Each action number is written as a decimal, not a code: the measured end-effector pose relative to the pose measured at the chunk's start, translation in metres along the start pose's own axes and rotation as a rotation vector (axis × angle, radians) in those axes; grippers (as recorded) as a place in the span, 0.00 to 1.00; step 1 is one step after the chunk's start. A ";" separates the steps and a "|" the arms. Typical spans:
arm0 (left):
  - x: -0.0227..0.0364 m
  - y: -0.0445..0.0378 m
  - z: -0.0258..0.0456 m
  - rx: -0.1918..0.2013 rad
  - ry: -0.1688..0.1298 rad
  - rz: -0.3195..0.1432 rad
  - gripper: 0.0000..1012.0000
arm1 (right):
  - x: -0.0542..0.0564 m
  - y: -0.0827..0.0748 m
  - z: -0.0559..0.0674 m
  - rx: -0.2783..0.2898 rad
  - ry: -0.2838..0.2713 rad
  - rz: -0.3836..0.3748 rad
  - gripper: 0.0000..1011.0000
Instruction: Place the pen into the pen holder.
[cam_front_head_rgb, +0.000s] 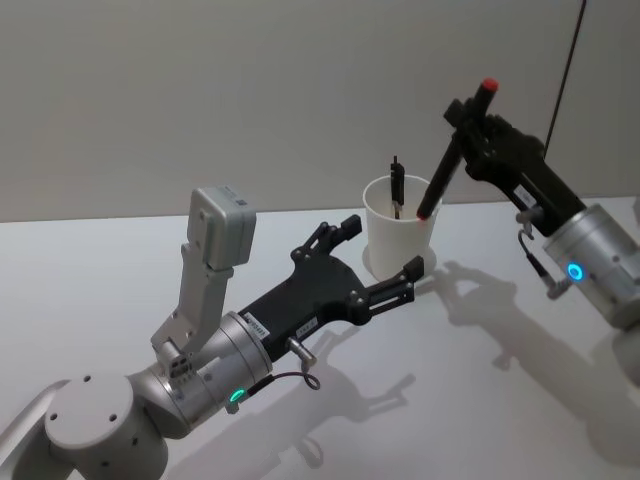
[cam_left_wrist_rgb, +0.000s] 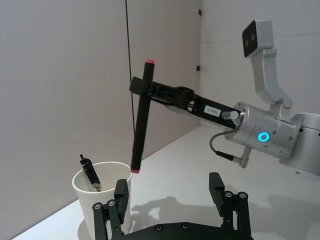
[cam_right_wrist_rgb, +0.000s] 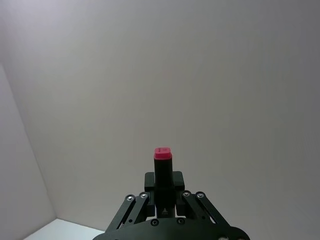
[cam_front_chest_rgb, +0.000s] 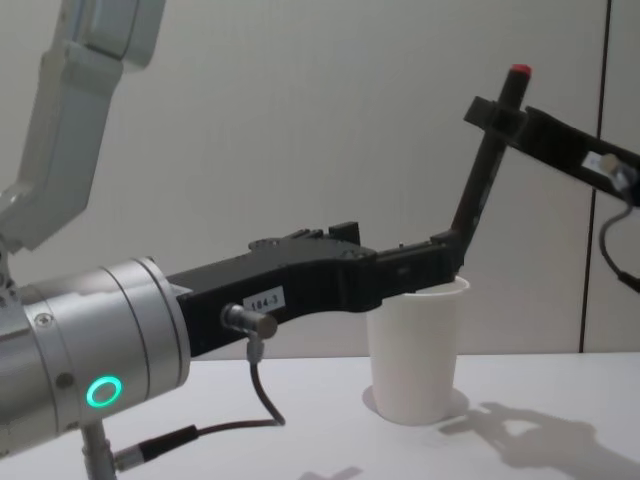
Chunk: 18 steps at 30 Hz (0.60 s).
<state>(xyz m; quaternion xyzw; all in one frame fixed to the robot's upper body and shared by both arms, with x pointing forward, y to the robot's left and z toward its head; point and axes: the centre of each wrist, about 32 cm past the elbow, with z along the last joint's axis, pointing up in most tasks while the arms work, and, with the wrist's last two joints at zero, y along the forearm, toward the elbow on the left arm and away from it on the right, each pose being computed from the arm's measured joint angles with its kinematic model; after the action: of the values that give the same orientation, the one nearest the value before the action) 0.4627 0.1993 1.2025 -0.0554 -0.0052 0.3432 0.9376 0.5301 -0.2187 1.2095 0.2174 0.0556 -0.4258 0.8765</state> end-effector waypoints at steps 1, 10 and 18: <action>0.0000 0.0000 0.0000 0.000 0.000 0.000 0.99 | 0.003 0.004 0.000 0.006 -0.023 0.011 0.20; 0.0000 0.0000 0.0000 0.000 0.000 0.000 0.99 | 0.014 0.023 -0.002 0.025 -0.138 0.066 0.20; 0.0000 0.0000 0.0000 0.000 0.000 0.000 0.99 | 0.018 0.034 -0.006 0.024 -0.236 0.101 0.20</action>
<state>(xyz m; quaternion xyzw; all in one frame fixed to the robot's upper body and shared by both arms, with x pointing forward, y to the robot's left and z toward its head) 0.4627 0.1993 1.2025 -0.0555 -0.0052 0.3432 0.9376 0.5681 -0.2105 1.2102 0.1788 -0.0640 -0.4043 0.8947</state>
